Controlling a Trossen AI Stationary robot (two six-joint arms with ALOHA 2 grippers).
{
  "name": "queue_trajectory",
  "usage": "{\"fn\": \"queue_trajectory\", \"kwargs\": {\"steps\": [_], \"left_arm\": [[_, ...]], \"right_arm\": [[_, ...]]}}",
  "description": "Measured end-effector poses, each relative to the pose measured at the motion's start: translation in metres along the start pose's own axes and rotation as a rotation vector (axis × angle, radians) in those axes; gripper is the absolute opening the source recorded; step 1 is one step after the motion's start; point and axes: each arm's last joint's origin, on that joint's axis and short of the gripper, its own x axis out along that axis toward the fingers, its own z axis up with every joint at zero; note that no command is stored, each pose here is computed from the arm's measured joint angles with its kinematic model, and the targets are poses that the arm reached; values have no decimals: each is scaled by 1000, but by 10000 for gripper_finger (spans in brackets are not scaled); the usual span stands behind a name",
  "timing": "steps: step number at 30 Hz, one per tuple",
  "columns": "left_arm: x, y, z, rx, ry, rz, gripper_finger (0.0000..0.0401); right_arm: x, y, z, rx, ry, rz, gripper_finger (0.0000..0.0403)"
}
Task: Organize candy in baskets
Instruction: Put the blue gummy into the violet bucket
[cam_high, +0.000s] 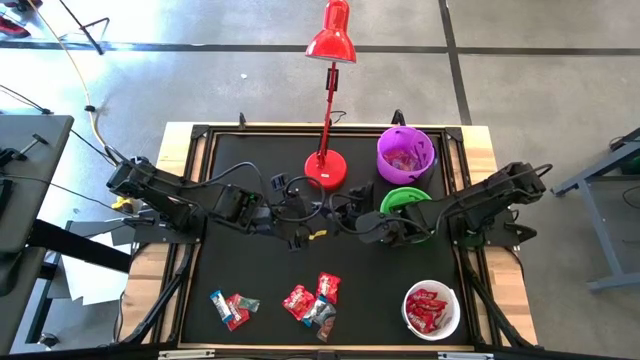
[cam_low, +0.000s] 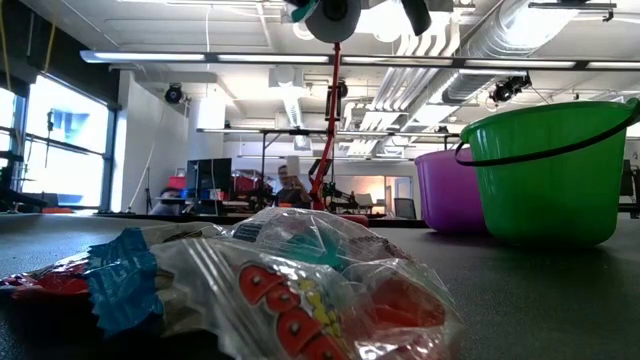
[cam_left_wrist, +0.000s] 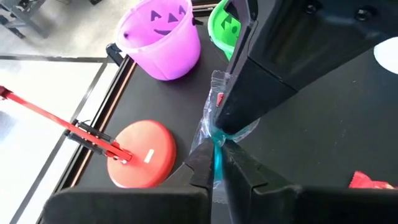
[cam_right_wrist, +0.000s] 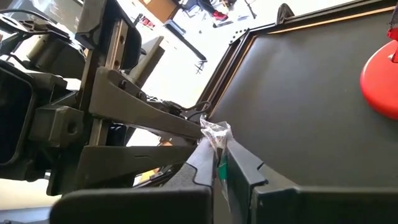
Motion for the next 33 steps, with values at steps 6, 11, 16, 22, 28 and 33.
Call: {"fn": "queue_trajectory", "kwargs": {"steps": [6, 11, 16, 22, 28, 33], "left_arm": [[-5, 3, 0, -3, 7, -51, 42], [-14, 8, 1, -18, -8, -84, 69], [-28, 18, 2, -31, -28, -88, 95], [-48, 36, -5, -59, -8, -60, 113], [-72, 59, -16, -197, 24, -3, 113], [-85, 77, -24, -276, 24, 93, 113]], "right_arm": [[2, -1, 2, -4, -7, -6, 3], [4, -3, 6, -21, -26, -19, 2], [9, -7, 11, -26, -21, -41, 2], [5, -13, 24, -44, 6, -71, 2], [-22, -19, 48, -91, 18, -133, 2], [-50, -32, 68, -160, 23, -233, 2]]}}
